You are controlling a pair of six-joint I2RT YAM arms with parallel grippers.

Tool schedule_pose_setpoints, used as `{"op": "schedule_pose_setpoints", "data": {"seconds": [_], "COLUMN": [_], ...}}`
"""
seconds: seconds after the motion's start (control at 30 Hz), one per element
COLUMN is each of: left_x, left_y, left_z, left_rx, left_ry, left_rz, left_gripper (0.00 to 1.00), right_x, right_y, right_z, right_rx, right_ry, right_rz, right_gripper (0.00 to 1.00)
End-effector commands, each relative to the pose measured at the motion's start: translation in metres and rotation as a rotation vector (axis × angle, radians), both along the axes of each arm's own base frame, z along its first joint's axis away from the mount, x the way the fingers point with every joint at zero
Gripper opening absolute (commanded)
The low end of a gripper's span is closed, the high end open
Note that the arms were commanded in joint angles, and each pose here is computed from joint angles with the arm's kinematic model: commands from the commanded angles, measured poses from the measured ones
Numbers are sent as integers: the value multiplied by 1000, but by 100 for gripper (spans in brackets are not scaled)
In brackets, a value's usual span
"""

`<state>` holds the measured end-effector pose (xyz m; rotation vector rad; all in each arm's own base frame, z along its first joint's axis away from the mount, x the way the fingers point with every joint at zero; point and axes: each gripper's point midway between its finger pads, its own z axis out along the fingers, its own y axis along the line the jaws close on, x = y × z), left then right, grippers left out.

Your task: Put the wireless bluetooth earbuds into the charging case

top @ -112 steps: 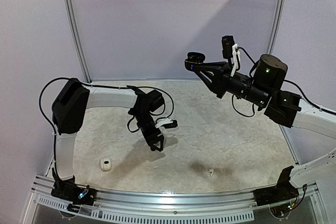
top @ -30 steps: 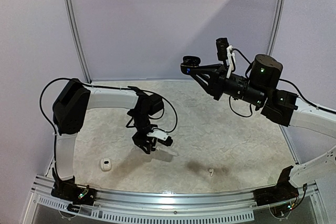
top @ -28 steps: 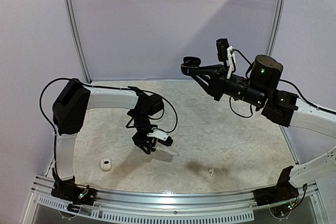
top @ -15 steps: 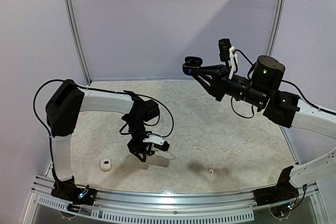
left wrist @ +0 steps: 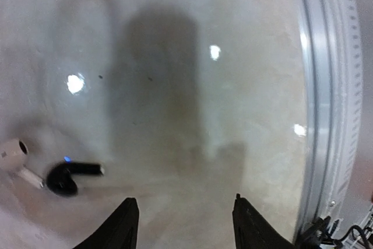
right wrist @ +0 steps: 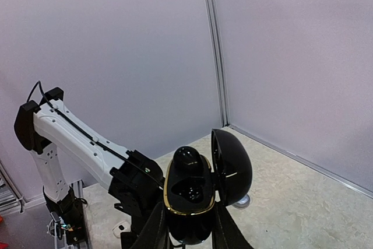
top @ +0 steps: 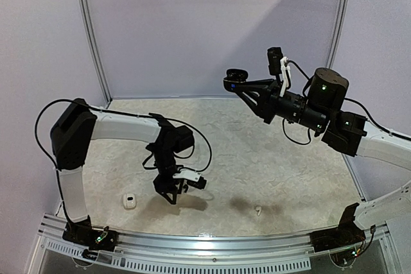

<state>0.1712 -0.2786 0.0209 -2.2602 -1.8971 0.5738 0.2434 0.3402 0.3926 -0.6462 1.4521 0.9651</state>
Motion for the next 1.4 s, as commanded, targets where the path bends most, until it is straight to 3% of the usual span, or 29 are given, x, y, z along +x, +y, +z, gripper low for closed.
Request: {"op": "schedule_pose_setpoints", "data": {"seconds": [0.0,0.13,0.33,0.4,0.47,0.53,0.6,0.63,0.9,1.17,1.37], "left_x": [-15,-19,2,6,14,14,14,13,5,1,-4], "left_y": [20,47,43,34,27,25,23,22,22,19,16], "left_z": [67,151,266,301,332,347,360,377,397,393,381], "left_rx": [-129,-342,-786,-979,-1153,-1244,-1320,-1418,-1537,-1536,-1483], "left_ry": [38,41,-254,-287,-298,-266,-235,-198,-193,-150,-112], "left_rz": [67,205,445,521,573,610,620,620,566,565,559], "left_gripper": [59,67,85,88,88,85,80,76,72,49,54], "right_x": [-3,-3,-14,-23,-33,-39,-51,-64,-71,-67,-68], "right_y": [-4,10,56,74,89,104,114,132,163,170,167], "right_z": [8,22,41,46,51,52,52,48,38,35,42], "right_rx": [8,5,51,65,78,84,97,104,79,77,92], "right_ry": [-22,-50,-112,-134,-155,-158,-172,-191,-187,-176,-200], "right_rz": [-11,41,209,281,358,425,507,583,634,624,608], "right_gripper": [0,0,0,0,0,0,0,0,0,0,0]}}
